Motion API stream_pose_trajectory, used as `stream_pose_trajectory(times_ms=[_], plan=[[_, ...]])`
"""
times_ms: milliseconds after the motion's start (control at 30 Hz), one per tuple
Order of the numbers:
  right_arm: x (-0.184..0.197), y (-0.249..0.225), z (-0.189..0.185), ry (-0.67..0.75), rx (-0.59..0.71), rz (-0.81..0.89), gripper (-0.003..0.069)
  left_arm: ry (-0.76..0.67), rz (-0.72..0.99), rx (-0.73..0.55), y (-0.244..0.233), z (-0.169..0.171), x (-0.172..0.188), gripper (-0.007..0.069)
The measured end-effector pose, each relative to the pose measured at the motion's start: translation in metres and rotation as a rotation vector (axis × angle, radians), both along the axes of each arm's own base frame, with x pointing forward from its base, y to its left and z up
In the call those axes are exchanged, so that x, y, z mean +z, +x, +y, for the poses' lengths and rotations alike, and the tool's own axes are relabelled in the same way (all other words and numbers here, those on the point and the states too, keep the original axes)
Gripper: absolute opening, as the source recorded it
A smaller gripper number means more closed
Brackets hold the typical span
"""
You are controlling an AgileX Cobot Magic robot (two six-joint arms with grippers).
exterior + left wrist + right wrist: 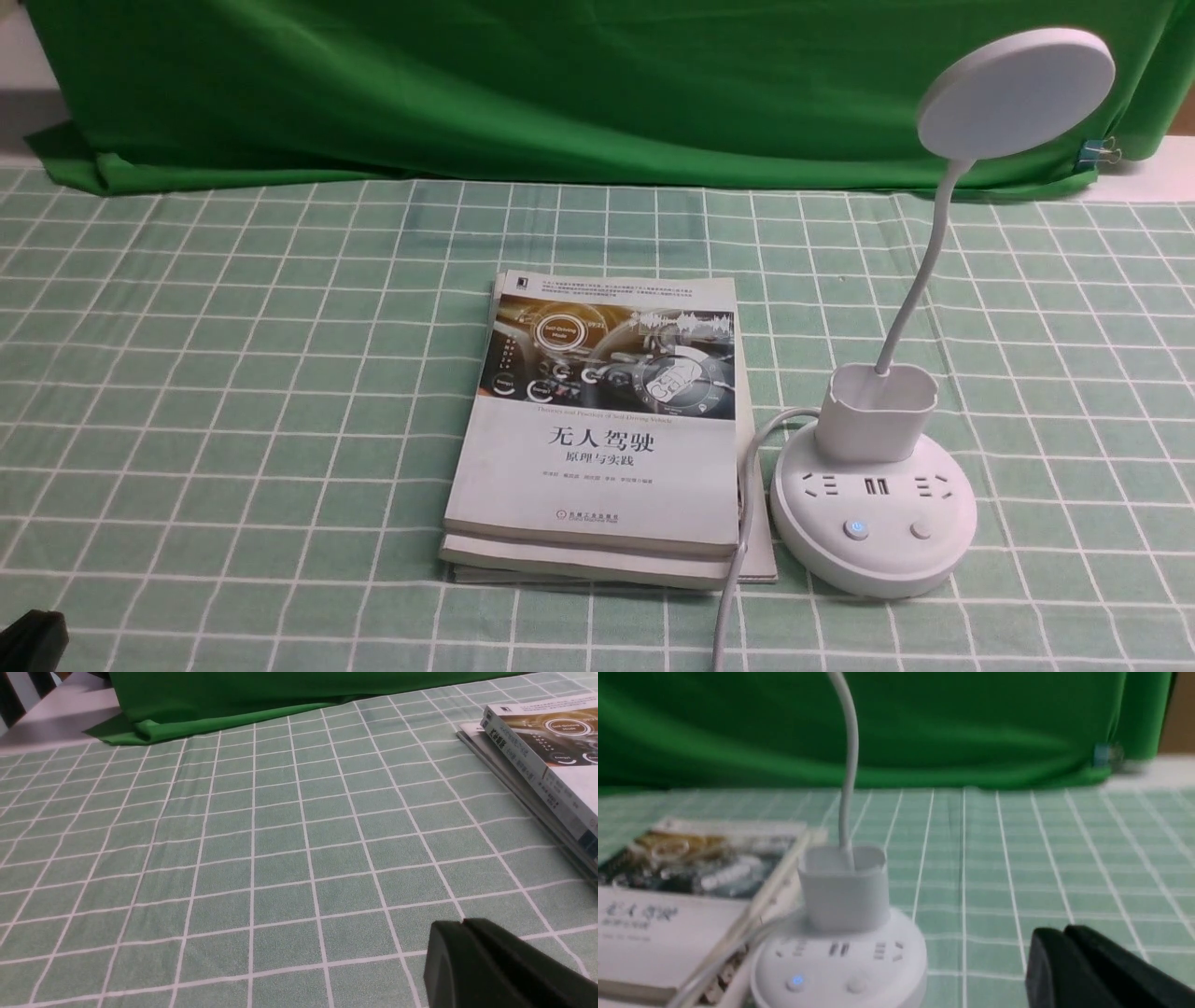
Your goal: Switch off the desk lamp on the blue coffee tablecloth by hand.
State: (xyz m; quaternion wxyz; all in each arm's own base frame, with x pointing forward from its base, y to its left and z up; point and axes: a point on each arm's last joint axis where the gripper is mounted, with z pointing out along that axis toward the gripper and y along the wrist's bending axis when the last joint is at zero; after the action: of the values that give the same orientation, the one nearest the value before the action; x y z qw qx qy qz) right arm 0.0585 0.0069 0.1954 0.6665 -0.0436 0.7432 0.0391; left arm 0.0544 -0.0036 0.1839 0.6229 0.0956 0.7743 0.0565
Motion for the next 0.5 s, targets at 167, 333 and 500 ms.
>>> stream_pose_trajectory(times_ms=[167, 333, 500], plan=[[-0.0011, -0.0026, -0.0003, -0.009, 0.001, 0.0, 0.003, 0.0, 0.0, 0.0, 0.0, 0.0, 0.0, 0.0], [-0.006, -0.0033, -0.0004, -0.024, 0.002, 0.053, 0.0041, 0.0, 0.0, 0.0, 0.0, 0.0, 0.0, 0.0], [-0.0065, -0.0034, -0.0004, -0.007, 0.0, 0.06, 0.0052, 0.0, 0.0, 0.0, 0.0, 0.0, 0.0, 0.0]])
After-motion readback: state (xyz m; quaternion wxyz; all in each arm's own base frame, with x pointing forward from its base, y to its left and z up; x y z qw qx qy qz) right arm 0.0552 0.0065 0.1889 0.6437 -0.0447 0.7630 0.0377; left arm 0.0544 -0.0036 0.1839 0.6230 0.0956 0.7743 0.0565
